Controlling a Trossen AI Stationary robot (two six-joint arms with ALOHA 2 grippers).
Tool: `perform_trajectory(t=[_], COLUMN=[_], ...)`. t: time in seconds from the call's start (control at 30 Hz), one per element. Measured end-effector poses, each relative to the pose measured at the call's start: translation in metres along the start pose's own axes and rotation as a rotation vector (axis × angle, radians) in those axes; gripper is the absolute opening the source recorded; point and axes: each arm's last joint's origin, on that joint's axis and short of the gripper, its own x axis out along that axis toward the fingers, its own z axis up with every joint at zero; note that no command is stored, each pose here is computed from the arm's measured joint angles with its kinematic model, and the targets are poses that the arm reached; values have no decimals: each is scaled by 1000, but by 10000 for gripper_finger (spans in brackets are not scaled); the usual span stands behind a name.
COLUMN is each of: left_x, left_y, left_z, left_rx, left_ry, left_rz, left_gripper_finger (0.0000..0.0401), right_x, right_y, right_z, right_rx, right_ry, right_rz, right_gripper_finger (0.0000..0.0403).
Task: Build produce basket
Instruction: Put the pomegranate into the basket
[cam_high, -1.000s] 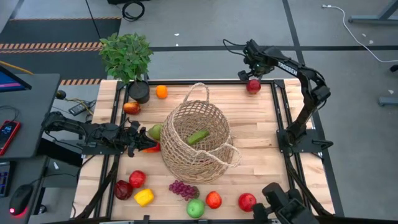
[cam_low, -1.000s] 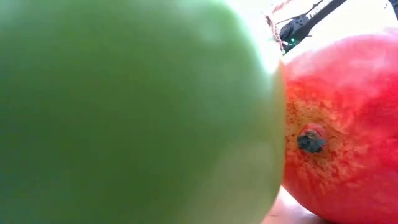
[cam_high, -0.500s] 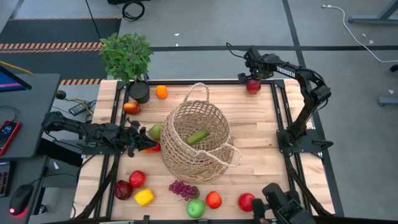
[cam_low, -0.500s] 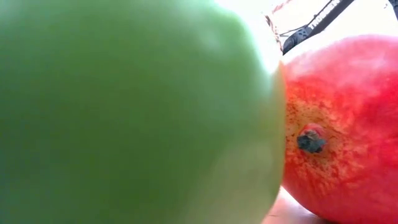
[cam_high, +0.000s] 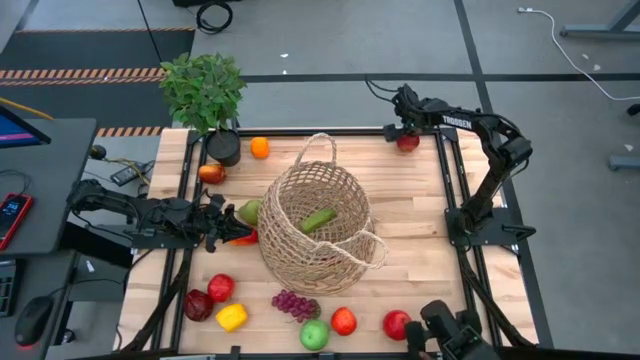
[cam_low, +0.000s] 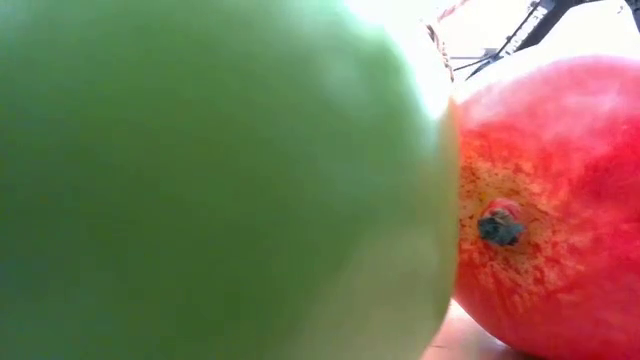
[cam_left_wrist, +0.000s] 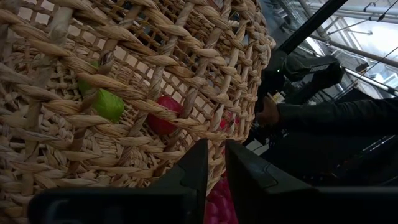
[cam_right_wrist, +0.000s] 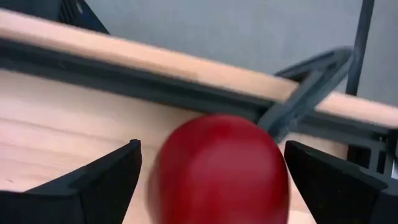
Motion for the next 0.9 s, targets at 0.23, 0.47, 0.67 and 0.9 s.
perform_trajectory(t=[0.23,0.47,0.67,0.9], left_x=[0,0,0,0], left_y=[0,0,0,0], left_z=[0,0,0,0], left_rx=[0,0,0,0], left_ry=[0,0,0,-1], left_rz=[0,0,-1,0], left_gripper_finger=[59,61,61,59], right_x=[5,3,2,0], right_y=[3,10,15,21], right_z=[-13,-18,-21,-23], right_rx=[-5,-37,-60,-83], right_ry=[28,29,44,42], right_rz=[-20,-45,-47,-51], right_gripper_finger=[398,382,371,370])
